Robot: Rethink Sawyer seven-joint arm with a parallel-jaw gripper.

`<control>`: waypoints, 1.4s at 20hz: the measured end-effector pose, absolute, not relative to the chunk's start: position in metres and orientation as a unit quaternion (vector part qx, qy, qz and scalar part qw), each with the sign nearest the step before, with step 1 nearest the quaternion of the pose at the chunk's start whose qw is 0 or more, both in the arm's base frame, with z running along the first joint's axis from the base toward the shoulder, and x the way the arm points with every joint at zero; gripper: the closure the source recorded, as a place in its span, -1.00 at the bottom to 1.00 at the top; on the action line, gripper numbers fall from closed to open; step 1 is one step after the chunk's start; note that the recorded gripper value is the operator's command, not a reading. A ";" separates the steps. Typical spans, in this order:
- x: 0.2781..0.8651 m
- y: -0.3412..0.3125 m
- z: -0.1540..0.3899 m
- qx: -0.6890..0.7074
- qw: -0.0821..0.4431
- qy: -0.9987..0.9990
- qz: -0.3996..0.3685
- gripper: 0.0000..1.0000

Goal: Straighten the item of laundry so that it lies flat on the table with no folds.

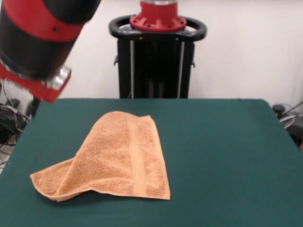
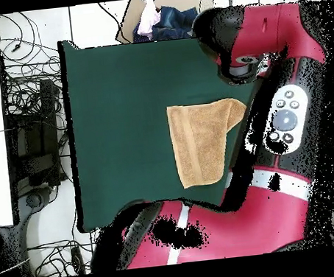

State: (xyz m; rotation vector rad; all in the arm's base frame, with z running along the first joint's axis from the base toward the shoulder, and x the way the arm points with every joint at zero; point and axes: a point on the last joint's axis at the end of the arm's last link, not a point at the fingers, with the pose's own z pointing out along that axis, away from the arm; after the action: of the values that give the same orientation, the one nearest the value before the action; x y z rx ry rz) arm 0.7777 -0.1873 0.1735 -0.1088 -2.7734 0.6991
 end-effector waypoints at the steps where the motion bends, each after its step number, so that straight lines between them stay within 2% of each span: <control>1: 0.780 -0.188 0.167 -0.037 0.132 -0.962 0.235 -1.00; 3: 0.790 -0.190 0.136 -0.032 0.094 -0.973 0.209 -1.00; 9: 0.804 -0.186 0.070 -0.019 0.027 -0.983 0.179 -1.00; 17: 0.796 -0.163 0.023 -0.019 0.043 -0.988 0.148 -1.00; 28: 0.791 -0.145 0.007 -0.027 0.075 -0.989 0.122 -1.00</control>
State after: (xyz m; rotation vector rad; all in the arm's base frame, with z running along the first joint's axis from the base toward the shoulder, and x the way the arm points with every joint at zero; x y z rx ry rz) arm 0.7908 -0.1451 0.0072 -0.0812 -2.9676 0.3648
